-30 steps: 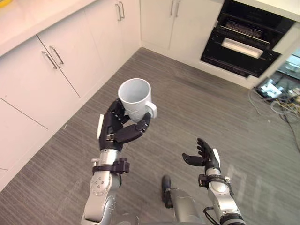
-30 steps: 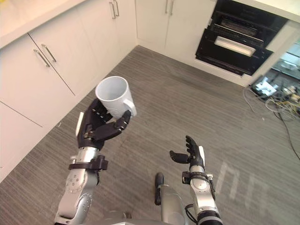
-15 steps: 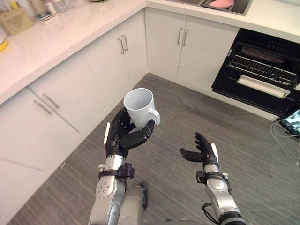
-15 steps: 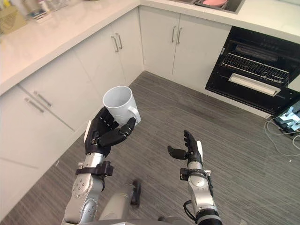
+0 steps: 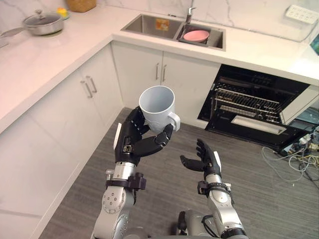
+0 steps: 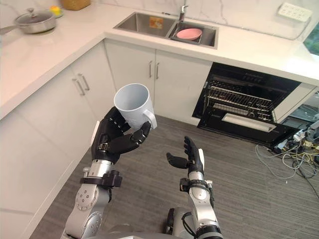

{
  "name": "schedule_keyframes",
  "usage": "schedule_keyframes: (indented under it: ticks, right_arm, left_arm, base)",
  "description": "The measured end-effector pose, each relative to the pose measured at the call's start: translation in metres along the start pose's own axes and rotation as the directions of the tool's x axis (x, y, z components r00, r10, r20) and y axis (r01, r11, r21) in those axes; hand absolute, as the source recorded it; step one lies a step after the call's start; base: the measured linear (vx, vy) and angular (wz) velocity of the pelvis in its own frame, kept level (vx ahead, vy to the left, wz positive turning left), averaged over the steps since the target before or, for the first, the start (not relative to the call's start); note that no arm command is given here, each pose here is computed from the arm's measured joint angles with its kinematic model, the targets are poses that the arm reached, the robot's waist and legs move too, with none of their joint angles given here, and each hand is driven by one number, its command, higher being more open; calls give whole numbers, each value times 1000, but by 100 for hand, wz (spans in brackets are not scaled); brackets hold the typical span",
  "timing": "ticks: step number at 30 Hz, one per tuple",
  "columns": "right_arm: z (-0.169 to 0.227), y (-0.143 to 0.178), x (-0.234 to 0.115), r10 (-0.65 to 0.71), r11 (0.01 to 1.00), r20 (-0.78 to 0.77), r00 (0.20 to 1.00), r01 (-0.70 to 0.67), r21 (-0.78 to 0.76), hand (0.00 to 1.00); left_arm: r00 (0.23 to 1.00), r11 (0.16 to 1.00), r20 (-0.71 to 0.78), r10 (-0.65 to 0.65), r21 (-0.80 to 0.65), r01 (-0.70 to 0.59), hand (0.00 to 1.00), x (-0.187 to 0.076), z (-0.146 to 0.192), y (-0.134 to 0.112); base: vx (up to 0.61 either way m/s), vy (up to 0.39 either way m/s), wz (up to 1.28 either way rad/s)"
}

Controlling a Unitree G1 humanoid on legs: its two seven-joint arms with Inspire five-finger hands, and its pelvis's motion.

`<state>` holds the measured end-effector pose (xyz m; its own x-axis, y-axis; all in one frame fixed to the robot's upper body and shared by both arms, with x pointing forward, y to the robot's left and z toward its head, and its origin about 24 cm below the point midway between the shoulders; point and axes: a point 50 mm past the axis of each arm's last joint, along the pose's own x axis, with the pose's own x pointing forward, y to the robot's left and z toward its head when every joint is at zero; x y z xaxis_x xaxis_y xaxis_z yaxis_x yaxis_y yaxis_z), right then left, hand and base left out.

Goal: Walk over to the sink, pick up the cup, carry it to the dishwasher, place the cup inside the dishwasher, then close the dishwasher door

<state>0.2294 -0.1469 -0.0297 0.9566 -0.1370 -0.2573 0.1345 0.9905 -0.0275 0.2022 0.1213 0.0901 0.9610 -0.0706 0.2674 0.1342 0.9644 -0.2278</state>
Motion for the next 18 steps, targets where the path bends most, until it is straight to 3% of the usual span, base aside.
schedule_keyframes:
  ticks: [3,11,18]
  right_arm:
    - [-4,-10,-5,-42,999,-9,999,42,-5,90]
    - [65,-10,-18,-86,990,308,948,47,133,90]
    - [49,-11,-16,-22,994,237,971,-5,111,90]
  left_arm:
    - [993,998,-103,53,23,-51,30,-5,-24,8]
    - [981,994,-163,109,28,-106,30,-13,-36,16]
    - [975,989,-186,122,108,-103,30,-13,-42,24]
  base:
    - [695,26,-2]
    - [494,114,-76]
    - [365,339,-49]
